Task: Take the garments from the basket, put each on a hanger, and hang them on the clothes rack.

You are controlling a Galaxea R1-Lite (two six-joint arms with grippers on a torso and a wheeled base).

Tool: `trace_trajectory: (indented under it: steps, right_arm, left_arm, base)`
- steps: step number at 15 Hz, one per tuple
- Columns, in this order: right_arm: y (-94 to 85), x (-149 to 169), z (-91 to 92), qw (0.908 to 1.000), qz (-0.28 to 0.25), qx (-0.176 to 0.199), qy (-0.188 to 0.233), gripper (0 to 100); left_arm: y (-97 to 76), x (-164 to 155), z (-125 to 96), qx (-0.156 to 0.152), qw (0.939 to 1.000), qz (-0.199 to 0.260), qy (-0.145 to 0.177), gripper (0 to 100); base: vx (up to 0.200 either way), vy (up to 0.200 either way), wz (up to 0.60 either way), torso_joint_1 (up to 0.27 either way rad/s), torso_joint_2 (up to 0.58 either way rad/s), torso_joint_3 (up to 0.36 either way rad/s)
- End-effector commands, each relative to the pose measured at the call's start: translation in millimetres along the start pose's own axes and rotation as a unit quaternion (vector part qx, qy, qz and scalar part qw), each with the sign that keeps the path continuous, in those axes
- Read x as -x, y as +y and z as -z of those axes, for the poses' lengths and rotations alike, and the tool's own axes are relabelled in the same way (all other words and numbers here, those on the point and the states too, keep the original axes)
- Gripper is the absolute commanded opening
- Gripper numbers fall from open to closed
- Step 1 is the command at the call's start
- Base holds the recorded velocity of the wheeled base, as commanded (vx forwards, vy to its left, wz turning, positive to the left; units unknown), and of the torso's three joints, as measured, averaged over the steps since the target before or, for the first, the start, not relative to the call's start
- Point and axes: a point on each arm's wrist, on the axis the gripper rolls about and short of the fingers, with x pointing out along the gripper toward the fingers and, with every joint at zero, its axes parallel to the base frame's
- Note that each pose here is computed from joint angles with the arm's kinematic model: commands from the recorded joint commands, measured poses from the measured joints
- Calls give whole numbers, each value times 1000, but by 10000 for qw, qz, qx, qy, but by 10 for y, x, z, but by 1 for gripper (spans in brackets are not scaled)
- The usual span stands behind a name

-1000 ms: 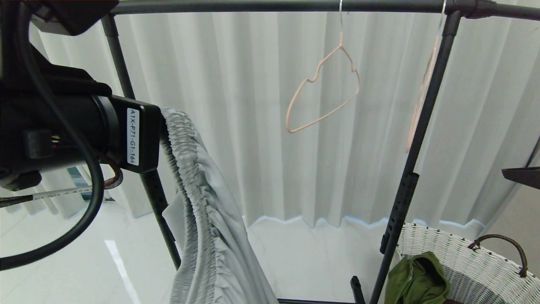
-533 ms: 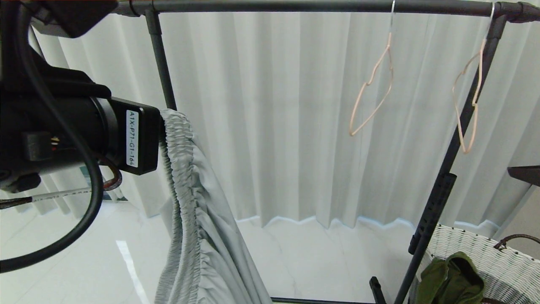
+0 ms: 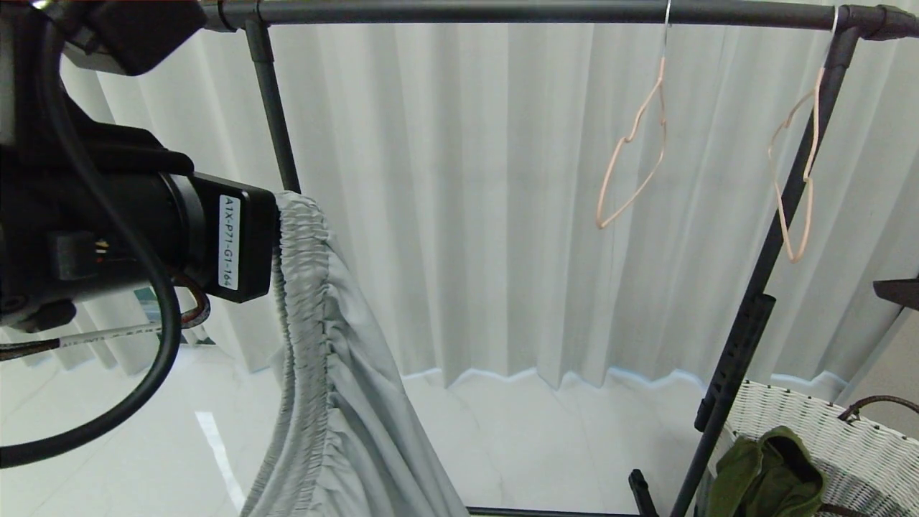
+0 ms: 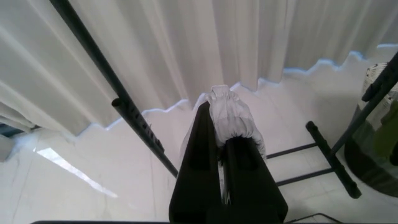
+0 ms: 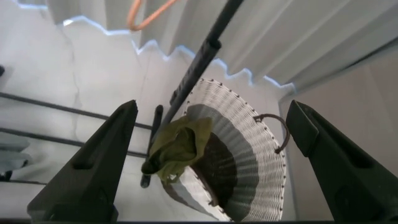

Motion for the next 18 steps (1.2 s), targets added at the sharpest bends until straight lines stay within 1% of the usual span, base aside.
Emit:
trace_trajectory:
  steps: [1,5,11,13,16,18]
  right_arm:
    - [-16,8,5,10000,39,-40,-5,100]
    - [-24,5,6,9997,65,-230,2,100]
    - [-45,-42,54,9993,199,-281,145,100]
    - [-45,-49,56,9992,223,-290,134,100]
    - [-46,-55,29,9993,212,-302,18,100]
    - [-46,-55,29,9993,219,-287,19,100]
  left_arm:
    - [1,-1,-1,4,10000,-6,0,0]
    - [1,-1,-1,-4,10000,-6,0,0]
    - [-6,-20,26,-28,10000,-15,61,0]
    - [10,-47,39,-23,9999,-87,106,0]
    - [21,-57,35,-6,9999,-122,106,0]
    - [23,-52,34,-2,9999,-114,100,0]
  base:
    - [0,0,0,46,-266,-212]
    - [0,0,0,93,-398,-303]
    - [0,0,0,148,-461,-315]
    - [0,0,0,156,-442,-273]
    - [0,0,0,56,-144,-87]
    - [200,0,0,14,-34,-19]
